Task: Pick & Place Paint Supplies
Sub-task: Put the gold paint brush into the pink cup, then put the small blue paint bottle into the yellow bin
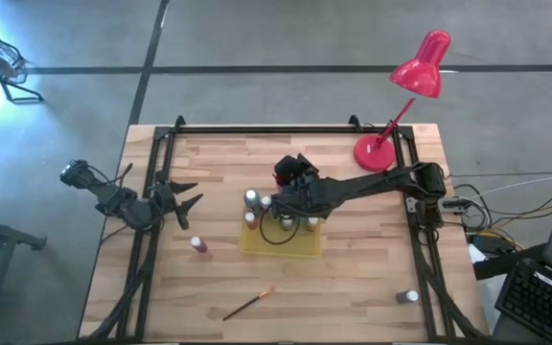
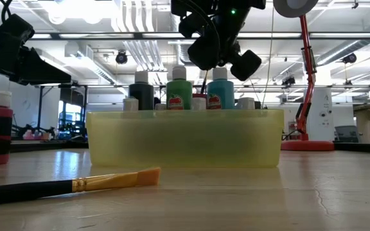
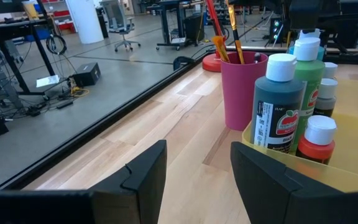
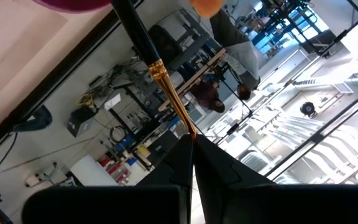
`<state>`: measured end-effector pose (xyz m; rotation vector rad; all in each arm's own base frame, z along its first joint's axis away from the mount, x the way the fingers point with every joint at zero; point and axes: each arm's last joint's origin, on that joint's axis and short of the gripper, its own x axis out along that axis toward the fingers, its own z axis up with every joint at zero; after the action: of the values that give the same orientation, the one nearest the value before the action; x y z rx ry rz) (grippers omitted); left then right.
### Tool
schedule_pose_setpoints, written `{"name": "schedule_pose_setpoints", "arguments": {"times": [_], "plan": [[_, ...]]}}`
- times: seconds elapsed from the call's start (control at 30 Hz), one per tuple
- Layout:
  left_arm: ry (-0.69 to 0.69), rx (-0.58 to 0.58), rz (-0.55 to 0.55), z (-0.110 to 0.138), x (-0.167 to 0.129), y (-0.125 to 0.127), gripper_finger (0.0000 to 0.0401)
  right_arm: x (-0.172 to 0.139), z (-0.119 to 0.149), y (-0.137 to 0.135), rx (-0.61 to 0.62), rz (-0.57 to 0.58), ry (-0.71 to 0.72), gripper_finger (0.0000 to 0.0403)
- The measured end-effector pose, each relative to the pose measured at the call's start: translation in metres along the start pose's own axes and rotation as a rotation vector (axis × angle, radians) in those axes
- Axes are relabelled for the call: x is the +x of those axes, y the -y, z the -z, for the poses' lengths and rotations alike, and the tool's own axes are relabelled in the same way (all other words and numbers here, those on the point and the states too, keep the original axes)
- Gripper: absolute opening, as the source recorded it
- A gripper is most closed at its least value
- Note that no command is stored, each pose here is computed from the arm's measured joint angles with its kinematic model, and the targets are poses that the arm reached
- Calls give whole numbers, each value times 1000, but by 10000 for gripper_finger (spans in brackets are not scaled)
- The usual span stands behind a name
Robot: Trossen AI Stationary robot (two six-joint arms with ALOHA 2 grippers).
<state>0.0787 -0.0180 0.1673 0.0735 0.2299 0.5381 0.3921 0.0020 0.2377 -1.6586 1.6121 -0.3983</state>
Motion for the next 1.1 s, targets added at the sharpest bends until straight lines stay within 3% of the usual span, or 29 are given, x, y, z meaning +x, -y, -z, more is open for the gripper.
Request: {"name": "schedule_pose_setpoints", "arguments": {"times": [0.2, 0.67, 0.9, 1.1], "plan": [[0, 0, 0, 0, 0, 0, 184, 0, -1, 1, 23, 3, 9, 20], [0, 0, 0, 0, 0, 0, 184, -6, 4, 18, 83, 16, 32, 116], [0, 0, 0, 0, 0, 0, 184, -28, 19, 51, 309, 65, 75, 132], [0, 0, 0, 0, 0, 0, 184, -62, 51, 85, 544, 106, 141, 121]]}}
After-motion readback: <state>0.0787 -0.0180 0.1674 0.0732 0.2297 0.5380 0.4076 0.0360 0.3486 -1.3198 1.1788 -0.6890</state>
